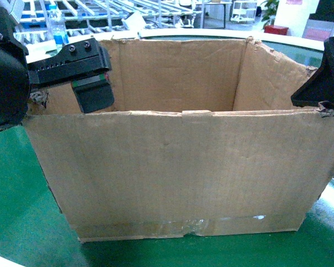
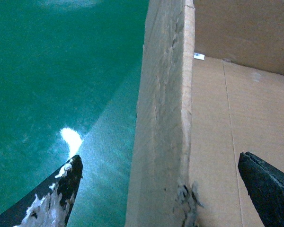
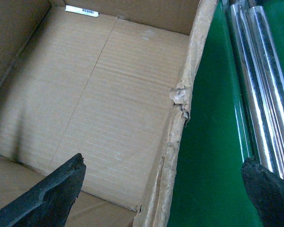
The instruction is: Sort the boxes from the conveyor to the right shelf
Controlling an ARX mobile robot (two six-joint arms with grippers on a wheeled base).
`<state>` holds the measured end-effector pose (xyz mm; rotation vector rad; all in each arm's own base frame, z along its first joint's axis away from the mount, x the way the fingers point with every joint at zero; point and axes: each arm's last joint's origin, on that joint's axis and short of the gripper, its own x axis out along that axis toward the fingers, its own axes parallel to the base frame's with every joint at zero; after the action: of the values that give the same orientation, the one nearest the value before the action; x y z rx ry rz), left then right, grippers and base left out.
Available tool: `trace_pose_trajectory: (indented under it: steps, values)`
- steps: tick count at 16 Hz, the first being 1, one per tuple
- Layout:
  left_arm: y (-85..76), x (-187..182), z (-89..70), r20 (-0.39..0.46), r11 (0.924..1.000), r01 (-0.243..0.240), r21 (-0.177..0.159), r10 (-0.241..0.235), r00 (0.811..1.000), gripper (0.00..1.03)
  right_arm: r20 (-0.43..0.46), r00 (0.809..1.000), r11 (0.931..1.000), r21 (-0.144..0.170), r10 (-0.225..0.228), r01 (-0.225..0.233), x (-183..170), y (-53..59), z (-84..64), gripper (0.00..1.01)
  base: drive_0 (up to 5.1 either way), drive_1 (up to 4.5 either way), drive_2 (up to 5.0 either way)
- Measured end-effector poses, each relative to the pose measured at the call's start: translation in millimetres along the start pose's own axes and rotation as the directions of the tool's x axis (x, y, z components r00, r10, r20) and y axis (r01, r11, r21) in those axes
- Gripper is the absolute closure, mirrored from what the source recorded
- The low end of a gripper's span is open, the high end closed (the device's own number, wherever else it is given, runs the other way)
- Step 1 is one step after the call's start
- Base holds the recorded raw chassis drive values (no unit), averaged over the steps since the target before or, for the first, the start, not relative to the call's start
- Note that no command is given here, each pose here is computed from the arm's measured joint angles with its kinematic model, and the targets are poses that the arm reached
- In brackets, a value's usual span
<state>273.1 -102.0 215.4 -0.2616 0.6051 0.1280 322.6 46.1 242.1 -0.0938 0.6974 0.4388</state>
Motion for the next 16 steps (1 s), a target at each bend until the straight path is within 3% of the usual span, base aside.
trace_pose_trajectory:
  steps: [4, 6, 14, 15, 16]
  values:
    - [0.6, 0.0, -0.3, 0.003, 0.9998, -0.016, 0.011, 0.016, 1.000, 0.05, -0.001, 1.000, 1.0000, -0.001, 0.000, 0.000, 0.0, 0.0, -0.2, 0.03, 0.0, 0.00, 0.0]
    - [0.6, 0.0, -0.3, 0.003, 0.9998, -0.016, 0.015, 0.016, 1.000, 0.06, -0.001, 1.000, 1.0000, -0.001, 0.001, -0.001, 0.1, 0.2, -0.2, 0.17, 0.0, 0.00, 0.0]
    - [-1.5, -0.8, 1.2, 0.010, 0.9999, -0.007, 0.014, 0.007, 1.000, 0.68, 0.001, 1.000, 0.9999, -0.007, 0.010, -0.010, 0.7, 1.9, 0.1, 0.80, 0.0, 0.00, 0.0]
    - [-1.2, -0.8, 1.0, 0.007, 0.9998, -0.010, 0.016, 0.010, 1.000, 0.94, 0.001, 1.000, 1.0000, -0.005, 0.003, -0.003, 0.9, 1.6, 0.1, 0.99, 0.0, 0.00, 0.0]
    - [-1.0, -0.8, 0.9, 0.008, 0.9995, -0.015, 0.029, 0.015, 1.000, 1.01, 0.000, 1.000, 1.0000, -0.005, 0.000, 0.000, 1.2, 1.5, 0.0, 0.99, 0.0, 0.00, 0.0]
